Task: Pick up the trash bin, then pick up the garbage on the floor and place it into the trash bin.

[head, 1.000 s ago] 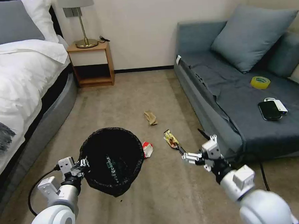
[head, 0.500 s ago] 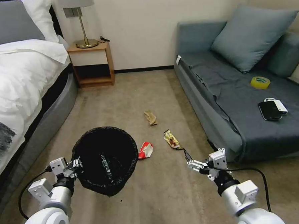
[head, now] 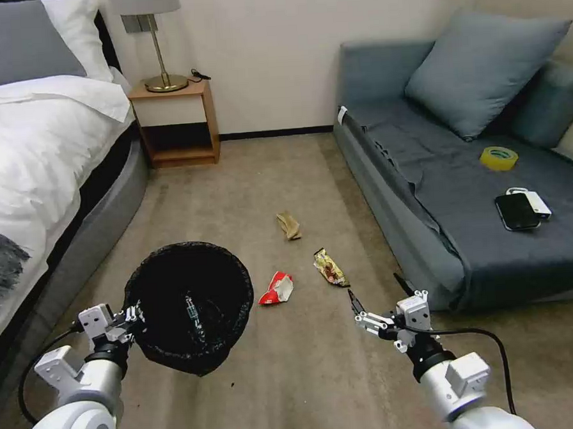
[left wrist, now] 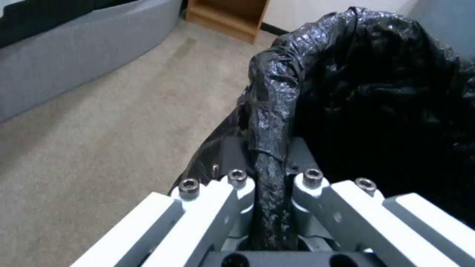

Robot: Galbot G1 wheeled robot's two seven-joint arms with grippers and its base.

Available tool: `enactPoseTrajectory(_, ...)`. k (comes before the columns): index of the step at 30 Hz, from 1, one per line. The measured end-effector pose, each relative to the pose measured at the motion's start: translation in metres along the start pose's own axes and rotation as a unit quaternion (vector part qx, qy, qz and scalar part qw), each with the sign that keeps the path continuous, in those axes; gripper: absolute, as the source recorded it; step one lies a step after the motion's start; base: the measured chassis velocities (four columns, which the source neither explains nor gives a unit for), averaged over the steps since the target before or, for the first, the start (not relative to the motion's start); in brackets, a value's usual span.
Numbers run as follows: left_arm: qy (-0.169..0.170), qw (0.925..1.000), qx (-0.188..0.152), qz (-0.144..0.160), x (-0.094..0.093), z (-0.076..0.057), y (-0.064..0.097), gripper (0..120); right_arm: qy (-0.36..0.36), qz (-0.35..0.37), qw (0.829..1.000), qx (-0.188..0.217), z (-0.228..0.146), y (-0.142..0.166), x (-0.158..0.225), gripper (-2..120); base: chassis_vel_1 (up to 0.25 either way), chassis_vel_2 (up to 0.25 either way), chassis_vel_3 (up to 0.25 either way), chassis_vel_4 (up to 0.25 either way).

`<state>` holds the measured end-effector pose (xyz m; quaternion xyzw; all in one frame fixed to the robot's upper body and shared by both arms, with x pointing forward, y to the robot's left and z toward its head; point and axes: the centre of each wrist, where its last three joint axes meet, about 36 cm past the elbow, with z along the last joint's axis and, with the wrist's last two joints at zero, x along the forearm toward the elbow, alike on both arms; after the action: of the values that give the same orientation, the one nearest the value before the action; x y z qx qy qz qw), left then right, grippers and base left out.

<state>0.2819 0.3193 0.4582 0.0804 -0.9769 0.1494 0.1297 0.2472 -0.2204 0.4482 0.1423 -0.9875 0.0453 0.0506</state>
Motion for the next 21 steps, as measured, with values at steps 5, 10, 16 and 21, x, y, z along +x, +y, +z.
enactPoseTrajectory(5,-0.007,0.9999,-0.003,0.008,-0.0003,-0.0013,0.0021,4,0.001,-0.002,1.0,-0.001,0.0008,0.0015,-0.0003,100,0.0,0.0,0.0,0.0)
enactPoseTrajectory(10,-0.008,0.9999,-0.003,0.009,-0.0014,-0.0017,0.0032,4,0.003,-0.001,1.0,-0.001,0.0024,0.0025,0.0003,100,0.0,0.0,0.0,0.0)
enactPoseTrajectory(16,-0.008,0.9999,-0.002,0.01,-0.0019,-0.0014,0.0037,4,0.006,-0.003,1.0,-0.001,0.0039,0.0038,0.001,100,0.0,0.0,0.0,0.0)
enactPoseTrajectory(21,-0.009,0.9999,-0.001,0.009,-0.0017,-0.0021,0.0048,4,0.006,-0.004,1.0,0.0,0.0048,0.0042,-0.0001,100,0.0,0.0,0.0,0.0)
